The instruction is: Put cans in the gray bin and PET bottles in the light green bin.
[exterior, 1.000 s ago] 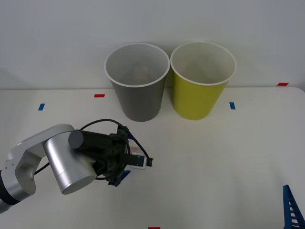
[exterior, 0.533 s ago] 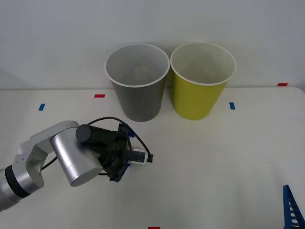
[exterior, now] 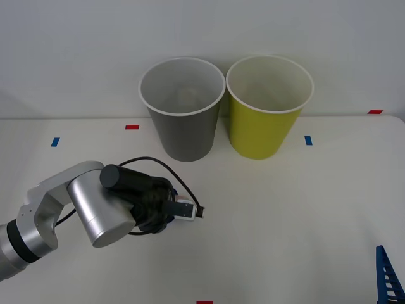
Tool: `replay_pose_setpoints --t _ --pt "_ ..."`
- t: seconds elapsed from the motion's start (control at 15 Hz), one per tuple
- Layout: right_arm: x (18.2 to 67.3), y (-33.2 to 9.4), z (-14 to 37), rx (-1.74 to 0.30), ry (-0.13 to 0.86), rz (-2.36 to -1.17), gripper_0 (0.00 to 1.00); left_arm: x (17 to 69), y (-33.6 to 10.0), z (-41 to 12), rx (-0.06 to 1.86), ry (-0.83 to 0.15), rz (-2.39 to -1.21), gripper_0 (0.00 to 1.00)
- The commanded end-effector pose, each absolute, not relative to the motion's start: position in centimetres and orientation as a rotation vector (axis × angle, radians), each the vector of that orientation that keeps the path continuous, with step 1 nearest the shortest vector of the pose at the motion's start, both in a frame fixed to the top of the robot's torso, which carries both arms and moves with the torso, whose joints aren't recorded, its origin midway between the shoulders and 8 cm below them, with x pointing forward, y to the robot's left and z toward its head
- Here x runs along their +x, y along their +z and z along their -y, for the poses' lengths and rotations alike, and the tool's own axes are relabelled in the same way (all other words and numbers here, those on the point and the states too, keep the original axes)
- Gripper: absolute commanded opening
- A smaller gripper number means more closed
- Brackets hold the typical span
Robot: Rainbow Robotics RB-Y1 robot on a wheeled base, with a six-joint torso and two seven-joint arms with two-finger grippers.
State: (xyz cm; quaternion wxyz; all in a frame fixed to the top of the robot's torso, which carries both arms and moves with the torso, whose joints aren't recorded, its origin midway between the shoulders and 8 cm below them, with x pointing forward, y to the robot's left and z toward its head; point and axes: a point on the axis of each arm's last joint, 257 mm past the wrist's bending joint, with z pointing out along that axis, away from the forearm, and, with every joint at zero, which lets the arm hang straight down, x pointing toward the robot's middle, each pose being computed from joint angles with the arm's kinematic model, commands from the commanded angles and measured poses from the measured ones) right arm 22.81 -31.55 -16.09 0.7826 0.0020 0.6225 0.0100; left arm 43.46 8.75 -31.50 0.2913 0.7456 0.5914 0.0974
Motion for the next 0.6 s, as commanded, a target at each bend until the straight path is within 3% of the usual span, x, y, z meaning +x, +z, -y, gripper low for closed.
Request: replay_pose_setpoints --t 0.07,0.4,0.6 --pt "22.8 -16.1 31.5 0.004 0.022 -1.344 1.00 42.6 -31.8 -8.5 1.983 0.200 -1.600 0.00" --pt "22.8 -16.1 31.5 0.004 0.022 -1.344 1.00 42.0 -31.5 -9.1 1.965 0.161 -1.621 0.00" --pt "22.8 -16.1 31.5 0.004 0.022 -1.344 1.00 40.7 -29.3 -9.8 1.828 0.114 -1.631 0.00"
